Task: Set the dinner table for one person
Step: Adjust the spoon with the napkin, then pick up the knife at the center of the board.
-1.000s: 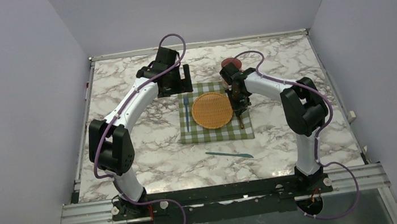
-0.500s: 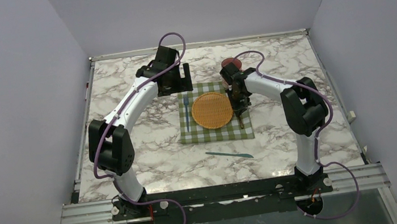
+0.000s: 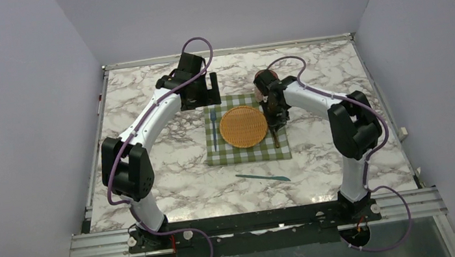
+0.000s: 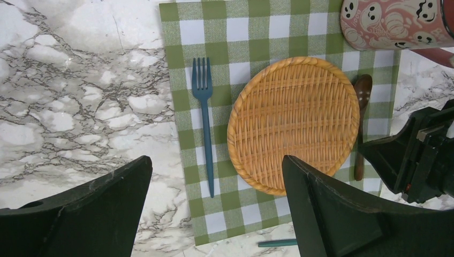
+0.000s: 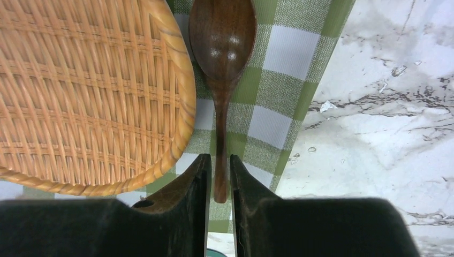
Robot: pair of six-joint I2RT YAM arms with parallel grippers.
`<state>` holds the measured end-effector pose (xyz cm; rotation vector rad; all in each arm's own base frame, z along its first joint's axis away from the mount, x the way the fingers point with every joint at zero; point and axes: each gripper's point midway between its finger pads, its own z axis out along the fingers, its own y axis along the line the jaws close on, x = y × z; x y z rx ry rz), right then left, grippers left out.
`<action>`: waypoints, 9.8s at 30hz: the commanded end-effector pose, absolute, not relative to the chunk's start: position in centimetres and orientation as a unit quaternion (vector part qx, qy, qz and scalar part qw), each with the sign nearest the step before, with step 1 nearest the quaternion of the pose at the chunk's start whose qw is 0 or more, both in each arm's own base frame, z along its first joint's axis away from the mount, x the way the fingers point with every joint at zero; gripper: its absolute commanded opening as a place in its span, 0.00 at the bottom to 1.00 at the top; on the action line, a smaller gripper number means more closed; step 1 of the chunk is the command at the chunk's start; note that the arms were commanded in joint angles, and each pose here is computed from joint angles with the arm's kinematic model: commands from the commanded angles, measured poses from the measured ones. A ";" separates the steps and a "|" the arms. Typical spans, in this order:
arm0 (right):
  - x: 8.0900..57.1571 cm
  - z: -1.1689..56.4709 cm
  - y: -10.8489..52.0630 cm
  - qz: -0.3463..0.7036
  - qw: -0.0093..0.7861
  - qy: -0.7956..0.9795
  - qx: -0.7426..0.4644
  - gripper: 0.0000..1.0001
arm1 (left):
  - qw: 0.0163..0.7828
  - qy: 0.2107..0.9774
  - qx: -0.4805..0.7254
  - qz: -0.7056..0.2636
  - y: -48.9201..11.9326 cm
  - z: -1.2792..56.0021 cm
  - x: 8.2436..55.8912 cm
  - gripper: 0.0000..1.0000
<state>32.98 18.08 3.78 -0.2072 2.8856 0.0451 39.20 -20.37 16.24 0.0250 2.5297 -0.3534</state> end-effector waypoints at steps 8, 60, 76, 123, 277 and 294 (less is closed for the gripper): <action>33.5 7.2 16.7 -0.014 0.172 0.984 -0.050 0.24 | 0.301 0.944 0.009 -0.132 -20.3 17.1 39.0 0.94; 30.7 2.8 18.9 0.104 0.221 0.968 -0.053 0.21 | 0.315 0.938 0.005 -0.142 -20.4 17.4 38.4 0.94; 30.4 2.0 18.9 0.093 0.202 0.974 -0.040 0.17 | 0.312 0.939 0.008 -0.143 -20.7 17.2 38.9 0.94; 28.7 3.1 17.4 0.059 0.185 0.981 0.015 0.20 | 0.307 0.941 0.017 -0.142 -20.7 16.8 38.6 0.94; 20.9 24.4 8.4 0.073 0.363 0.903 0.217 0.30 | 0.161 0.812 0.561 0.008 -32.4 2.7 16.7 0.80; 21.0 25.9 7.6 0.075 0.392 0.888 0.228 0.30 | 0.094 0.817 0.567 -0.049 -33.5 0.5 13.9 0.51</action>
